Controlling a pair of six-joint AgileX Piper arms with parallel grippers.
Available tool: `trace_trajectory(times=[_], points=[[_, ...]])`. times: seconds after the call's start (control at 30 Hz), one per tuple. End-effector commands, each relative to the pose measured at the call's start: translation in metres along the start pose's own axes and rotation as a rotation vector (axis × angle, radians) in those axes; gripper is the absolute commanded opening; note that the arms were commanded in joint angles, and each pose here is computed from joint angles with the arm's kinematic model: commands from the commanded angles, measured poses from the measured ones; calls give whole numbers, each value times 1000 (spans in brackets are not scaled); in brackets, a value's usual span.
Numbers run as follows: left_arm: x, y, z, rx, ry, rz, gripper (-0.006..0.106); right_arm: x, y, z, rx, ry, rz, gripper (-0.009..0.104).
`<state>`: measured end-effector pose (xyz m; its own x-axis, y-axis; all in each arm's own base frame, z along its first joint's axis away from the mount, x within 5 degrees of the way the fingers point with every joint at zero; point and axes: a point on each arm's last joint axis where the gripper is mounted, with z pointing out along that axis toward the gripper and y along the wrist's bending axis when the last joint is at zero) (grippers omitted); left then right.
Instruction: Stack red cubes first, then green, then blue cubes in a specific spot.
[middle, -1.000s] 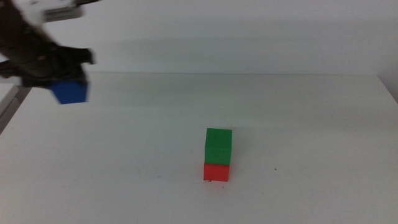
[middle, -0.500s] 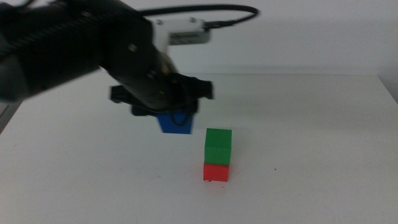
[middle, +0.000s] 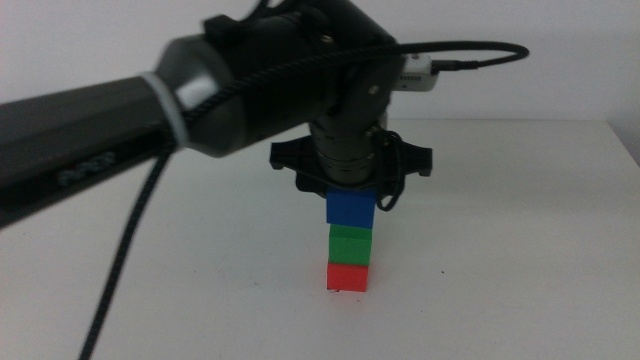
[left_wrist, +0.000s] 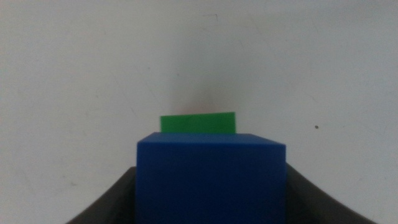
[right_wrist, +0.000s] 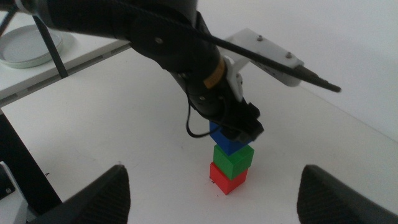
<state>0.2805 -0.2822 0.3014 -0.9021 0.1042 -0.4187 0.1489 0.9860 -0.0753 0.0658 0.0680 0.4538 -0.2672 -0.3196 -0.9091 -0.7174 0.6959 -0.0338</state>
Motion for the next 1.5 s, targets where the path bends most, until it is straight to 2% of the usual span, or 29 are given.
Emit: trace_trajectory(times=[0.0, 0.33, 0.67, 1.13, 1.47], points=[[-2, -4, 0, -16, -10, -22, -2, 0, -1, 0, 6, -11, -6, 69], [-2, -7, 17, -38, -5, -56, -2, 0, -1, 0, 6, -11, -6, 69], [-12, 0, 21, -2, -21, -102, -2, 0, -1, 0, 6, -11, -6, 69], [-12, -4, 34, 7, -14, -104, -2, 0, -1, 0, 6, -11, -6, 69], [-8, -2, 36, -22, 24, -112, -2, 0, -1, 0, 6, -11, -6, 69]])
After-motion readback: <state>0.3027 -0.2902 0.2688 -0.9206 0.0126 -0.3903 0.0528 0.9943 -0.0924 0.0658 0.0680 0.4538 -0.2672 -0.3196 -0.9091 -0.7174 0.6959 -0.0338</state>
